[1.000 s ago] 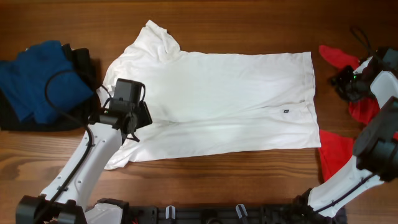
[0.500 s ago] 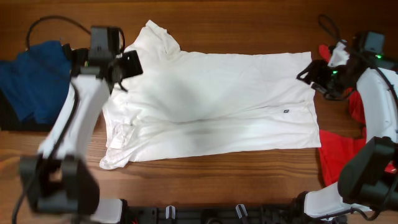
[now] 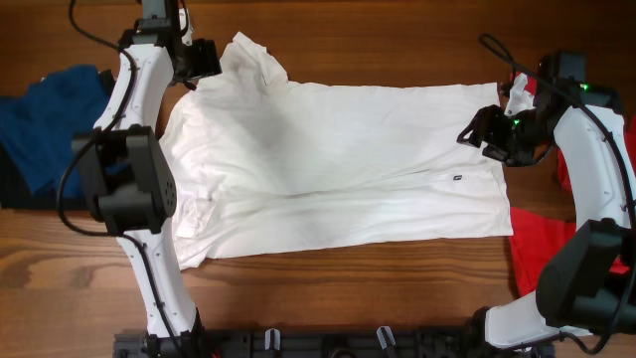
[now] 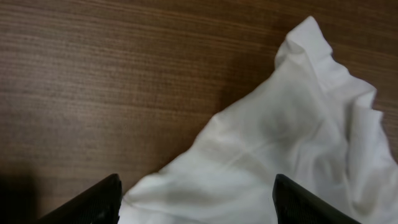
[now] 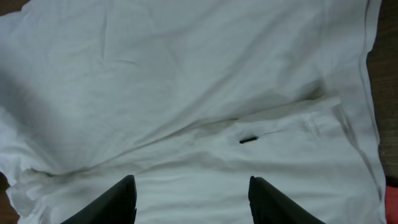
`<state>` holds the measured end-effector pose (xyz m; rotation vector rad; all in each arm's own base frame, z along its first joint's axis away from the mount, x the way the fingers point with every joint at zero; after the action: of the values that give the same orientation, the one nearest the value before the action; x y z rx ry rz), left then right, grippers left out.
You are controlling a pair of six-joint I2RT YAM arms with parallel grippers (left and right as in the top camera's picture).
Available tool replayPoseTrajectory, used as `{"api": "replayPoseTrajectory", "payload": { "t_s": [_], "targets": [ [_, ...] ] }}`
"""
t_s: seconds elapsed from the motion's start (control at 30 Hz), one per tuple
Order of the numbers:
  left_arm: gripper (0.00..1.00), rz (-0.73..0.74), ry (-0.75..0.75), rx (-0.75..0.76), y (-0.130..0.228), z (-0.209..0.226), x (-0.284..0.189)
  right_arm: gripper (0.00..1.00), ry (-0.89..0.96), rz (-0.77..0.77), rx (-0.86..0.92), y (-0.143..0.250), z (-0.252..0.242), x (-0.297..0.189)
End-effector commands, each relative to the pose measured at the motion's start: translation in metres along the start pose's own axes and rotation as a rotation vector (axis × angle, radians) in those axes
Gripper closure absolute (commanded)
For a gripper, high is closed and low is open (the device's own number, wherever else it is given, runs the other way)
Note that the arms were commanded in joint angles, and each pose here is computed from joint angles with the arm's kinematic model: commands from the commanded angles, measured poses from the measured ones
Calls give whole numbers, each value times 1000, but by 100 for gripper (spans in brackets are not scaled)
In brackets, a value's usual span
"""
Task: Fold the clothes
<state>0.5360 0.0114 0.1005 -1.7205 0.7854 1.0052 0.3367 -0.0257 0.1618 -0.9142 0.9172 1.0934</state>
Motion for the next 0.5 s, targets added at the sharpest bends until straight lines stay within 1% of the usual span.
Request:
{"api": "replayPoseTrajectory", "payload": {
  "t_s": [0.0,0.13,0.33,0.37,0.43,0.47],
  "targets": [
    [23,-8,-11,62,-2,2,20,42,21,-2,-20,1,-1,-2],
    [21,0,-13,73,2,5,38,42,21,-2,-18,1,-1,-2],
    [22,92,13,75,26,2,64,42,21,-2,-19,1,-1,-2],
    [23,105,14,77,29,1,66,42,21,-3,-18,0,-1,-2],
    [31,137,14,87,38,-4,68,42,21,-5,-19,0,-1,-2],
    [37,152,13,93,42,-7,68,42,21,-7,-20,0,-1,-2]
  ]
}}
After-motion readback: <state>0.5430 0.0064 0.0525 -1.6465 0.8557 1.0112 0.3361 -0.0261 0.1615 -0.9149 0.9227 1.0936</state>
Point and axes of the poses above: each gripper's point midway between its finger pads, its own x axis out along the fingers, its own z axis along the line the jaws close on, y = z × x, the point moved 5 cm from there along -x, back along the fingers, and after that the axes turned 8 degrees about -x, right-handed, at the moved point
